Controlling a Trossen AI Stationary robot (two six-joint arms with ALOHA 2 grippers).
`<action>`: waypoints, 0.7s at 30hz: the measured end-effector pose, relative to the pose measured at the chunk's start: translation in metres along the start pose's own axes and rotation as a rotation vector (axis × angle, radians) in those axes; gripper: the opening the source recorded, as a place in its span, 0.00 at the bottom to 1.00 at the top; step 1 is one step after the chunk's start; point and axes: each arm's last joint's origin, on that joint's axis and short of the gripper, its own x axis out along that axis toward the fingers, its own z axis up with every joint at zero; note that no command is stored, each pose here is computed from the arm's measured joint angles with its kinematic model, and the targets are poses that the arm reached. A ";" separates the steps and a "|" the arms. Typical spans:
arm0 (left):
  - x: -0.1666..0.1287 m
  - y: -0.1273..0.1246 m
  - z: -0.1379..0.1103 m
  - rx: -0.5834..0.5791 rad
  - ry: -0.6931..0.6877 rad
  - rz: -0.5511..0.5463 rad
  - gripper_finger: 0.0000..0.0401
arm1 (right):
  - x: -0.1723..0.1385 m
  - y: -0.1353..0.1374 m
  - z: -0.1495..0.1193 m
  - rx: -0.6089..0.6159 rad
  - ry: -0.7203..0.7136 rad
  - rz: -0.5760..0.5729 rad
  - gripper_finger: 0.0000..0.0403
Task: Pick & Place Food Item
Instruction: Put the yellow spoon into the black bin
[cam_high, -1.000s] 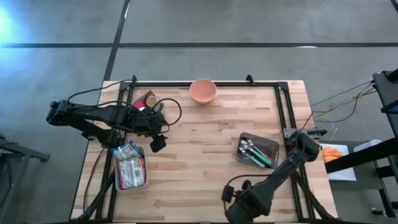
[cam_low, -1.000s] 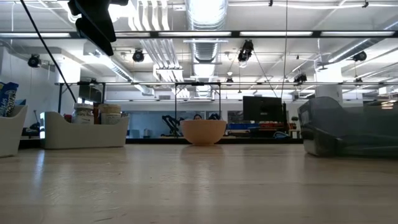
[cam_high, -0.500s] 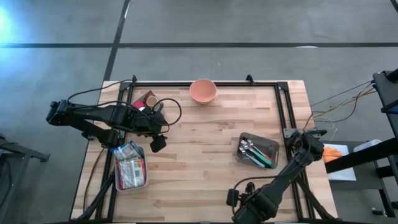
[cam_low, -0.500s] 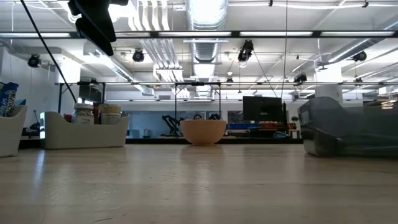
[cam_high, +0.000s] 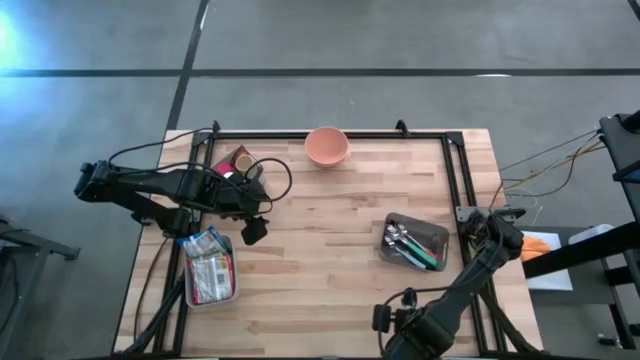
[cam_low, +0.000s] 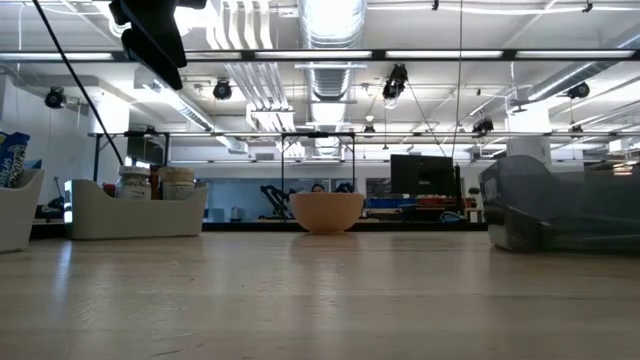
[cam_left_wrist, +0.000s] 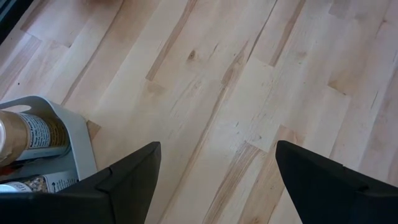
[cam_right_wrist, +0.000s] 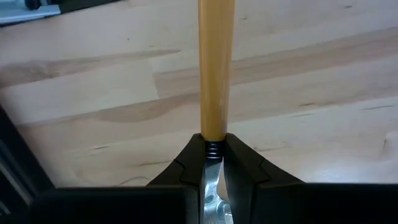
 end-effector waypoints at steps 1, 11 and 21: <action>0.000 0.000 0.000 0.000 0.000 0.000 0.81 | 0.000 0.000 -0.001 -0.003 0.005 0.001 0.07; 0.000 0.000 0.000 0.000 0.000 0.000 0.81 | -0.007 0.003 -0.005 -0.142 0.010 0.000 0.07; 0.000 0.000 0.000 0.000 0.001 0.001 0.81 | -0.026 0.007 -0.026 -0.423 0.074 0.012 0.07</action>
